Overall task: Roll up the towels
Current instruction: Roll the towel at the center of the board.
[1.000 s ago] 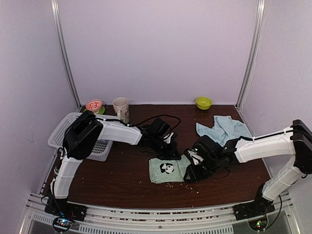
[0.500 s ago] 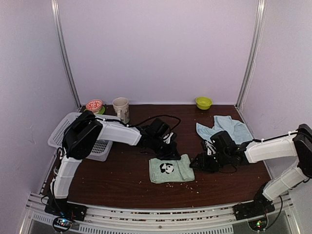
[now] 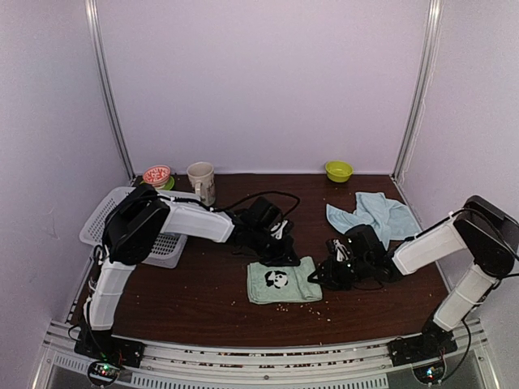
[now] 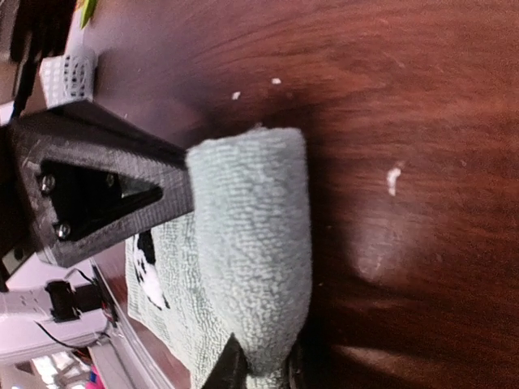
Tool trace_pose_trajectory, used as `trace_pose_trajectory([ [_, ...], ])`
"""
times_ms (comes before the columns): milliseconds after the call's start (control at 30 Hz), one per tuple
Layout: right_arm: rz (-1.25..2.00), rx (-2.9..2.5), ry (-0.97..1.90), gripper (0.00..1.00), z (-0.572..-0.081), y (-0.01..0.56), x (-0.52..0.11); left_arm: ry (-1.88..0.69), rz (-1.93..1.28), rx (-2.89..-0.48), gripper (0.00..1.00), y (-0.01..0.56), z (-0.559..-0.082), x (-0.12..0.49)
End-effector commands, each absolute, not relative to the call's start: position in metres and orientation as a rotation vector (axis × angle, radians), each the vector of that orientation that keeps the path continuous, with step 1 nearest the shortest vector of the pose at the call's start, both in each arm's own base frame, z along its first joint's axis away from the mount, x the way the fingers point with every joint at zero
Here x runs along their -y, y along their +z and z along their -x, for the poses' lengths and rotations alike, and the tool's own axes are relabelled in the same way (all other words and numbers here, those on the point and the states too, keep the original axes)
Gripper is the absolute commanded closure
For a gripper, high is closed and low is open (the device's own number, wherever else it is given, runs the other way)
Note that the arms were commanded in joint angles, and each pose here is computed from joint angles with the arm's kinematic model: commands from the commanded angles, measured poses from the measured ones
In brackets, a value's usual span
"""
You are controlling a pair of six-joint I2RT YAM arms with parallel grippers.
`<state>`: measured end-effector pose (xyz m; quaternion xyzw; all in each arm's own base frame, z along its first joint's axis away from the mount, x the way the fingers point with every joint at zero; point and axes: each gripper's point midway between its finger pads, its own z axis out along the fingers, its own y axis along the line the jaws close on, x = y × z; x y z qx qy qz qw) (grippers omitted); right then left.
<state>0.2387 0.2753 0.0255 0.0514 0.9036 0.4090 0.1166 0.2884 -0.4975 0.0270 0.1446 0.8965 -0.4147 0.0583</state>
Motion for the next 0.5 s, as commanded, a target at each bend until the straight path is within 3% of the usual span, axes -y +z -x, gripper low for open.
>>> trace_pose_trajectory([
  [0, -0.167, -2.711, 1.152, 0.93, -0.23, 0.01, -0.268, -1.083, -0.385, -2.827, 1.0, -0.003, -0.286, 0.467],
  [67, -0.126, -2.727, 1.089, 1.0, -0.231, 0.012, -0.263, -1.095, -0.418, -2.805, 1.0, 0.007, -0.286, 0.468],
  [200, 0.001, -2.793, 0.872, 1.0, -0.232, 0.018, -0.246, -1.075, -0.473, -2.753, 0.99, 0.035, -0.283, 0.459],
  [367, 0.196, -2.843, 0.576, 1.0, -0.24, 0.031, -0.224, -1.022, -0.523, -2.719, 0.71, 0.058, -0.273, 0.438],
  [467, 0.259, -2.856, 0.433, 1.0, -0.246, 0.037, -0.213, -0.959, -0.548, -2.71, 0.67, 0.063, -0.27, 0.425],
])
